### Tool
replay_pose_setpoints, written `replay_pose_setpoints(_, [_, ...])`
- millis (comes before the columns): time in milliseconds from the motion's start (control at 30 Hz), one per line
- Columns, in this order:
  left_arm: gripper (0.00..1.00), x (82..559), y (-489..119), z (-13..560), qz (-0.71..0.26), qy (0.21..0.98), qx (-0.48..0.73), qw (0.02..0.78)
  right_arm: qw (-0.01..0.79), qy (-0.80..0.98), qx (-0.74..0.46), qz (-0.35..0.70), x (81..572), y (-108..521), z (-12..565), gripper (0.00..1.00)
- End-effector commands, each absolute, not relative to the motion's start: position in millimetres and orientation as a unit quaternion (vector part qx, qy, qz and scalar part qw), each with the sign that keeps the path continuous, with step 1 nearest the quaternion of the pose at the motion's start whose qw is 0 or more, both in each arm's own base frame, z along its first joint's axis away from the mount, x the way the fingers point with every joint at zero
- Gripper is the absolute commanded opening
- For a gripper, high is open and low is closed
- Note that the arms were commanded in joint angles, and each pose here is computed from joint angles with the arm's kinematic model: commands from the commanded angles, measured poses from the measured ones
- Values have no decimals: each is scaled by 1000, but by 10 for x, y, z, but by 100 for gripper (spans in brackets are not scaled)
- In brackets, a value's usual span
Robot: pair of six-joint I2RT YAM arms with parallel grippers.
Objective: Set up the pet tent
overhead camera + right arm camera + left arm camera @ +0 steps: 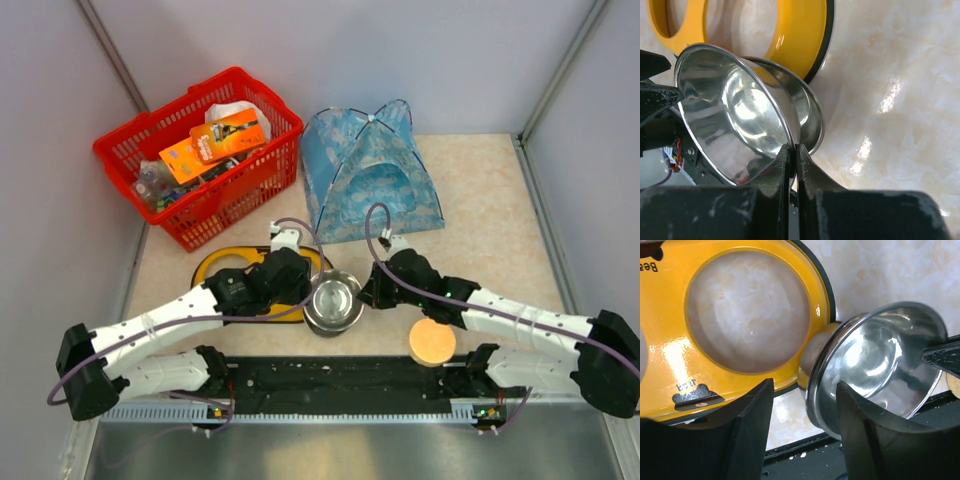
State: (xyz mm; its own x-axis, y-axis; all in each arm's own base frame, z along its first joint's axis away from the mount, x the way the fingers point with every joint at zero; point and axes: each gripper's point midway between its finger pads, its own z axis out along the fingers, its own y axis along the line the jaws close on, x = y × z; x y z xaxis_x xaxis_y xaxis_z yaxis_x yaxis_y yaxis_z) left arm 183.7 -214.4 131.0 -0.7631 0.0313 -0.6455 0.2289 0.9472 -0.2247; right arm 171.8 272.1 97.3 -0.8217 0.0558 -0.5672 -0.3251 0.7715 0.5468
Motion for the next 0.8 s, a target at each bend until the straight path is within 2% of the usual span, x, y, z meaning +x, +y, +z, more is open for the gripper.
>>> replay_pose_setpoints(0, [59,1905,-2090,1446,-161,912,40,375,352,872,-49,338,1924,2728,1499,0])
replay_pose_setpoints(133, [61,1868,-2075,1394,-171,911,35,374,379,863,-26,334,1983,2636,1694,0])
replay_pose_setpoints(533, [60,1698,-2307,864,-208,919,94,321,413,871,63,258,2152,2250,1592,0])
replay_pose_setpoints(600, [58,1703,-2341,740,-197,926,97,306,421,869,74,248,2158,2173,1619,0])
replay_pose_setpoints(767, [42,1768,-2300,520,-144,943,92,287,431,869,85,226,2147,2017,1637,0])
